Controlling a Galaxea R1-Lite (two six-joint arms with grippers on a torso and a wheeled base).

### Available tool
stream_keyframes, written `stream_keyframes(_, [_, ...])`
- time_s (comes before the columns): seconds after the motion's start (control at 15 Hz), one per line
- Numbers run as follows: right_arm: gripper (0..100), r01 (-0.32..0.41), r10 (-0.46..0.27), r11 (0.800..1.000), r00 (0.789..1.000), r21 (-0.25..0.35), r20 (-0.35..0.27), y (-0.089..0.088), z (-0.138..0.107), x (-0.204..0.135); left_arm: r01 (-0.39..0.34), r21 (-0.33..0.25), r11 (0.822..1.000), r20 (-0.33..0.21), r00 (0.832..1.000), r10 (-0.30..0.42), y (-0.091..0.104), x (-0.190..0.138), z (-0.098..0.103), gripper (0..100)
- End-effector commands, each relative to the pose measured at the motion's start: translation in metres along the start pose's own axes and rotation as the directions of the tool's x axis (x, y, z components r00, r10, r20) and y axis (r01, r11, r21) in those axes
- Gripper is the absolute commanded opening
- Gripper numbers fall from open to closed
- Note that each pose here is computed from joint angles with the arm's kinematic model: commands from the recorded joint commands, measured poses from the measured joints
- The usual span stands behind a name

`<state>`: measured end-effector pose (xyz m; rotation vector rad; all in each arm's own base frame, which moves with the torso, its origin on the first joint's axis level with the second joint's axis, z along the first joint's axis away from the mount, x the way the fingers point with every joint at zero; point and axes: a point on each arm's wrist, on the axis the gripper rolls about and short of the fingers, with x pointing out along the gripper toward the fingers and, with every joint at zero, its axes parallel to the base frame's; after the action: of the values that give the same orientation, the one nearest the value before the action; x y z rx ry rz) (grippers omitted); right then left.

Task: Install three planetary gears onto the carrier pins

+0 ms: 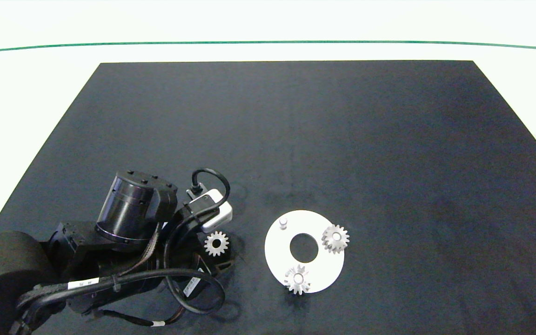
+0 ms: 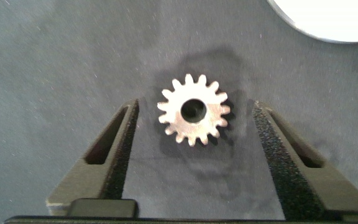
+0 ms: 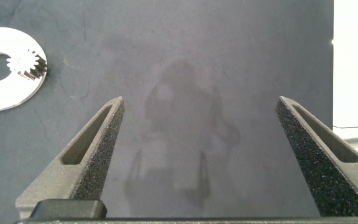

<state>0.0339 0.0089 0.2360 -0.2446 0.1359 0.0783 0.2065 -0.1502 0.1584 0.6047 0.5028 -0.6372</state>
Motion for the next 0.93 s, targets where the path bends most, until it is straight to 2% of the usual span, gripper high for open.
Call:
stream_keyframes(0.07, [100,0.001,-0.001,1.000,1.000,-0.003,-0.003,0.000,0.000,0.001,-0.003,0.001,1.000,0.004,1.000,0.003,0.000,-0.001,0.001,66])
stream_keyframes(0.67, [100,0.002,-0.002,1.000,1.000,-0.002,-0.002,0.000,0.000,0.000,0.007,0.004,1.000,-0.022,1.000,-0.007,-0.002,0.007,-0.003,48])
stream_keyframes(0.93, [100,0.001,-0.001,1.000,1.000,-0.004,-0.005,0.000,0.000,0.001,-0.001,0.003,1.000,-0.003,1.000,0.001,-0.002,0.011,-0.002,41])
